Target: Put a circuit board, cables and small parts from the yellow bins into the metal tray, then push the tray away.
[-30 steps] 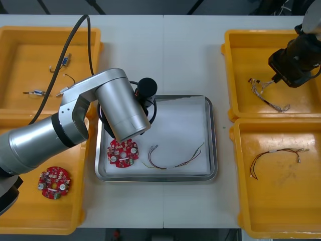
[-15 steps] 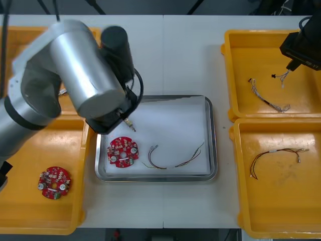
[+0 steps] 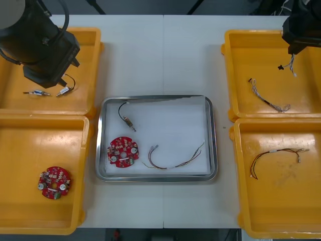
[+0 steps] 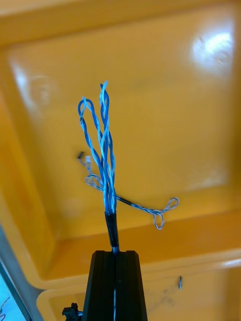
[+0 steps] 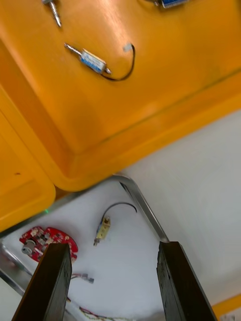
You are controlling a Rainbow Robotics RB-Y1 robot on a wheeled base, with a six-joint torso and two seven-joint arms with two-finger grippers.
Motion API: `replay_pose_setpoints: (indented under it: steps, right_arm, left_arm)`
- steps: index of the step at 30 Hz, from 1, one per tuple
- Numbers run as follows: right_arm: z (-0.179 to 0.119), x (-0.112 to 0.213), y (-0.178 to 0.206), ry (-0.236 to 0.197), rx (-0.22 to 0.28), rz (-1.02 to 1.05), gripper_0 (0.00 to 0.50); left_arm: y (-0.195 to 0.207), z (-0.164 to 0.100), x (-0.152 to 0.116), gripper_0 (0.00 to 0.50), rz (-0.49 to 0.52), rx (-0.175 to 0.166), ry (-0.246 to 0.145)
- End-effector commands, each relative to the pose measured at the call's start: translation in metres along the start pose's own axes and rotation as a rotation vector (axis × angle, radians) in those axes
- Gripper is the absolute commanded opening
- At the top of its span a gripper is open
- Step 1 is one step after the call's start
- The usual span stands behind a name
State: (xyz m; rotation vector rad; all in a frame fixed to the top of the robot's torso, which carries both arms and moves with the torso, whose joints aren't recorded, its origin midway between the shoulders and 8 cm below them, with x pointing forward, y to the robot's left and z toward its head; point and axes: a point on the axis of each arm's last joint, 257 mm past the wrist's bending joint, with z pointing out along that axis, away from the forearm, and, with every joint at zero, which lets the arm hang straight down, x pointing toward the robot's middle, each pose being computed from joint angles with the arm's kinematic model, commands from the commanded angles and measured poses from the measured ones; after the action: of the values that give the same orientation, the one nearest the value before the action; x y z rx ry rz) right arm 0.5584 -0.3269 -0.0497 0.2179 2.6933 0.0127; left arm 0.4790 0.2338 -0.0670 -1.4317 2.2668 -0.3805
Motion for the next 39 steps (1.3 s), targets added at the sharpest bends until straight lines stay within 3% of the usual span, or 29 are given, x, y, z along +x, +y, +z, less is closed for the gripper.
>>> replay_pose_setpoints:
  steps: [1,5,9,14,21,26,35,39]
  right_arm:
    - [-0.016,-0.001,0.014,-0.073,-0.015,-0.170,0.000]
    - [-0.017,0.009,0.034,-0.105,-0.043,-0.293,0.000]
    - [-0.015,0.024,0.062,-0.127,-0.016,-0.486,0.000]
    - [-0.011,0.044,0.094,-0.126,-0.013,-0.637,0.000]
    - [-0.006,0.085,0.146,-0.084,-0.110,-0.824,0.000]
    - [0.000,0.108,0.177,-0.076,-0.176,-0.953,0.000]
    - [0.015,0.145,0.214,-0.093,-0.200,-1.223,0.000]
    - [0.026,0.159,0.228,-0.100,-0.206,-1.366,0.000]
  left_arm:
    - [-0.001,-0.019,-0.052,0.500,-0.059,-0.008,-0.084]
    - [0.006,-0.013,-0.085,0.500,-0.050,-0.040,-0.111]
    - [0.011,0.000,-0.122,0.500,-0.052,-0.064,-0.148]
    - [0.011,0.017,-0.154,0.500,-0.064,-0.056,-0.175]
    - [0.017,0.045,-0.191,0.500,-0.082,-0.061,-0.238]
    - [0.018,0.064,-0.205,0.500,-0.094,-0.044,-0.259]
    - [0.025,0.092,-0.220,0.500,-0.150,-0.030,-0.247]
    - [0.025,0.105,-0.217,0.500,-0.173,-0.017,-0.219]
